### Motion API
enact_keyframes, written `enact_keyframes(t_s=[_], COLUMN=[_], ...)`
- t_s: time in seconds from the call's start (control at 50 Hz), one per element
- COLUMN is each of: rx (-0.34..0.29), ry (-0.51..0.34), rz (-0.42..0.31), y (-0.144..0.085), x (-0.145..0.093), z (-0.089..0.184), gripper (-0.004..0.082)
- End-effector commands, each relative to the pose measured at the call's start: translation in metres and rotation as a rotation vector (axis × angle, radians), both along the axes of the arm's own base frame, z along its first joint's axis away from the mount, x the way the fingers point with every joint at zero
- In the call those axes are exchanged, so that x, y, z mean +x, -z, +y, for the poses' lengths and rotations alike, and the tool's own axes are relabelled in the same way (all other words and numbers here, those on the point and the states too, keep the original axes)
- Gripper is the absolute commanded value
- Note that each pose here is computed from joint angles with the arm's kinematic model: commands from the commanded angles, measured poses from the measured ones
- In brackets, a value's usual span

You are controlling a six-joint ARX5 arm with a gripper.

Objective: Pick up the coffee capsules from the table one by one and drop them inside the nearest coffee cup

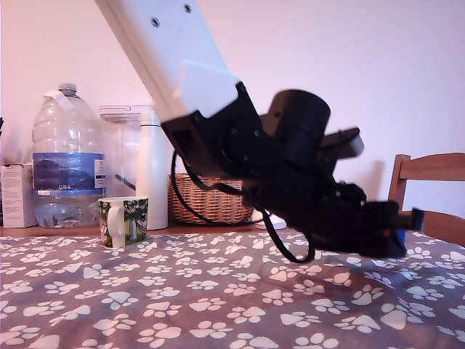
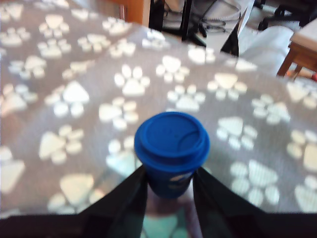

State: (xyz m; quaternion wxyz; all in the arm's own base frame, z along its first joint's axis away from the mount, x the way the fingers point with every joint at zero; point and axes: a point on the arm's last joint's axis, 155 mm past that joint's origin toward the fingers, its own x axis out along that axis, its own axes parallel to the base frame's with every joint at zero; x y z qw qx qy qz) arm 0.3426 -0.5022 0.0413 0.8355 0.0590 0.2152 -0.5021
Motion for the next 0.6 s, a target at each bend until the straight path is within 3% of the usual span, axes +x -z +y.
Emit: enact_keyframes(t_s=[0.0, 0.58], rx=[-0.026, -0.045], ry=[-0.010, -0.154], rz=[-0.029, -0.103], y=[-0.023, -0.062], x=[0.000, 0.005], z=[0.006, 0.064], gripper=[0.0084, 0.0084])
